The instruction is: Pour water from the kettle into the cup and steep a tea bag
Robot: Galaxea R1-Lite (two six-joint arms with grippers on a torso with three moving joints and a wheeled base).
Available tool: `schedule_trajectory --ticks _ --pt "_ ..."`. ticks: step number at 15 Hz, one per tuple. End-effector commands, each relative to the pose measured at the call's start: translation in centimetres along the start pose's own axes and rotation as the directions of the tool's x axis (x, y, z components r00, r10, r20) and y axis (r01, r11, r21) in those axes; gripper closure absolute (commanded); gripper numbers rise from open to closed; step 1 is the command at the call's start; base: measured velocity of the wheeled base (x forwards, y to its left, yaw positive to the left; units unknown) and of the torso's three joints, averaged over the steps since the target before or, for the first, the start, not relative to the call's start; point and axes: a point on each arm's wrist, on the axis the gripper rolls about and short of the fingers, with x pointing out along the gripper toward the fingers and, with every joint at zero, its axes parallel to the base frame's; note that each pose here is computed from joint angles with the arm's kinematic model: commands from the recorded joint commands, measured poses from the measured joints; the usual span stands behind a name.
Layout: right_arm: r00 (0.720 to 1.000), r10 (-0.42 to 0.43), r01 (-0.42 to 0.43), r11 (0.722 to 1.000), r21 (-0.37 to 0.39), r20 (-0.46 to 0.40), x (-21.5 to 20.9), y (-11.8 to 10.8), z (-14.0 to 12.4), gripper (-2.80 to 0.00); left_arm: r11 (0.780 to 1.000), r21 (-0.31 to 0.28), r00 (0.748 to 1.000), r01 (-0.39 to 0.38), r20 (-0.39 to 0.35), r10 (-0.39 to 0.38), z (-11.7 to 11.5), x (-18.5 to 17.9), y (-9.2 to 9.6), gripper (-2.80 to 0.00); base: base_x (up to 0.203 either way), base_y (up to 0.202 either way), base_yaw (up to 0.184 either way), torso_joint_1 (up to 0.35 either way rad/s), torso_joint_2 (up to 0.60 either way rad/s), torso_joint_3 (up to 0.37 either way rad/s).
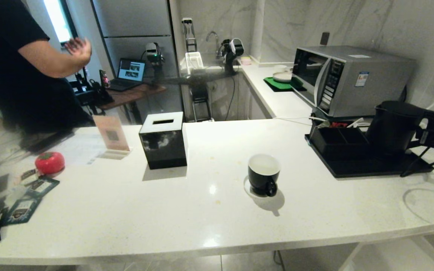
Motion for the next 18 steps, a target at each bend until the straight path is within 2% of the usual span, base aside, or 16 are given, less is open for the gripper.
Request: schedule_trajectory --ticks 1,7,10,18 --pt "1.000 -0.002 0.002 1.000 -0.003 -0.006 -0.6 -0.1 0.2 -2.80 1.000 0.000 1.000 0.000 -0.001 0.000 0.0 0.0 0.0 0.00 0.000 0.000 0.000 0.000 0.00 0.000" --pt "0.999 -0.003 0.002 1.000 -0.010 -0.052 -2.7 -0.8 0.4 -2.80 1.000 0.000 1.000 0.000 -0.001 0.000 0.0 0.0 0.0 0.00 0.000 0.000 0.000 0.000 0.00 0.000" --pt "0.996 -0.015 0.014 1.000 -0.016 -0.085 -4.2 -1.7 0.2 -2.80 1.000 0.000 1.000 0.000 -0.001 0.000 0.0 0.0 0.0 0.00 0.000 0.000 0.000 0.000 0.00 0.000" --pt "0.991 -0.069 0.067 0.998 -0.019 -0.111 -10.0 -4.7 1.0 -2.80 1.000 0.000 1.000 0.000 -0.001 0.000 0.0 0.0 0.0 0.00 0.000 0.000 0.000 0.000 0.00 0.000"
